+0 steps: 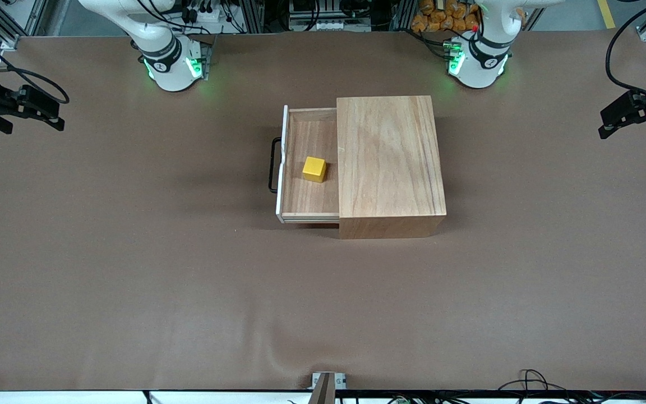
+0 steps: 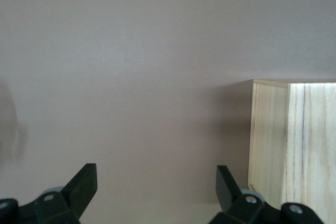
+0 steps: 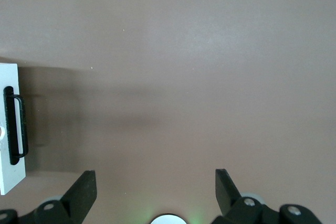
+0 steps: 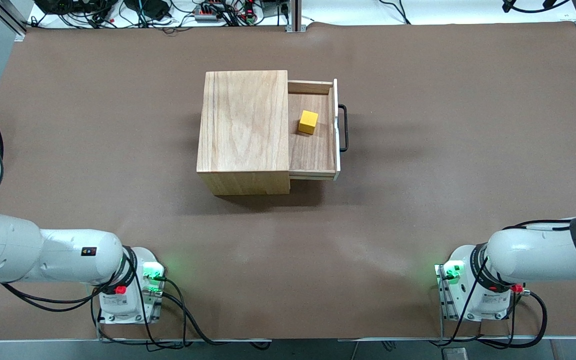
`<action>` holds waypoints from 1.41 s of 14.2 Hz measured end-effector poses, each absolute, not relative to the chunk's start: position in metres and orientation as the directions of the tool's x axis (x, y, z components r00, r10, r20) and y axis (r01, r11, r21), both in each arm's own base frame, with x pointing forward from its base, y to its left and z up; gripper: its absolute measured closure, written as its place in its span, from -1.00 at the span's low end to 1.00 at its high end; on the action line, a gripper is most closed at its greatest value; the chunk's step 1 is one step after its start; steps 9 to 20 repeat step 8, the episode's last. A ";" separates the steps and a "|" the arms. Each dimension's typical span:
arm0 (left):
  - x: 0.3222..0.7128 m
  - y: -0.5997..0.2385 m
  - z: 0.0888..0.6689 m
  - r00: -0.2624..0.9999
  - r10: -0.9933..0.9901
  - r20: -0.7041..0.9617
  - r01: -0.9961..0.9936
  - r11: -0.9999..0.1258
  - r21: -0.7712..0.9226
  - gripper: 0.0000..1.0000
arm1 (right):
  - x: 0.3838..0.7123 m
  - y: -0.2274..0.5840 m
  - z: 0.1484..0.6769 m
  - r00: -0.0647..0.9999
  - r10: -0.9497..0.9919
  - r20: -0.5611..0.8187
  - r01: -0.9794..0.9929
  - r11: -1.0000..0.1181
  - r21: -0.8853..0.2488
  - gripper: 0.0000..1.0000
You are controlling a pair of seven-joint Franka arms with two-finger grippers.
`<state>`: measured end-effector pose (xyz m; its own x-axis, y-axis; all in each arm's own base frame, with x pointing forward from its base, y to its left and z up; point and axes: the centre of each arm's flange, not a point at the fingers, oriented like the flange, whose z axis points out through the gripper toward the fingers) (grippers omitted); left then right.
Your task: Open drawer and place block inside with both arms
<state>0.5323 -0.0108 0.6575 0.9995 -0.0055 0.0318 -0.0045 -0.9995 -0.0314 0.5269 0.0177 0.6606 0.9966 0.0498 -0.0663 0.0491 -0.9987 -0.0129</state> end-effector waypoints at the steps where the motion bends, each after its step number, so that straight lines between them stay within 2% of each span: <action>1: 0.532 -0.012 0.657 0.999 -0.008 0.031 -0.007 -1.000 -0.020 -1.00 | 0.527 0.018 0.661 0.997 0.050 -0.066 0.050 -0.999 -0.013 -1.00; 20: 0.532 -0.009 0.657 0.999 -0.020 0.031 -0.019 -1.000 -0.012 -1.00 | 0.525 0.000 0.662 0.998 0.010 -0.067 0.009 -1.000 -0.003 -1.00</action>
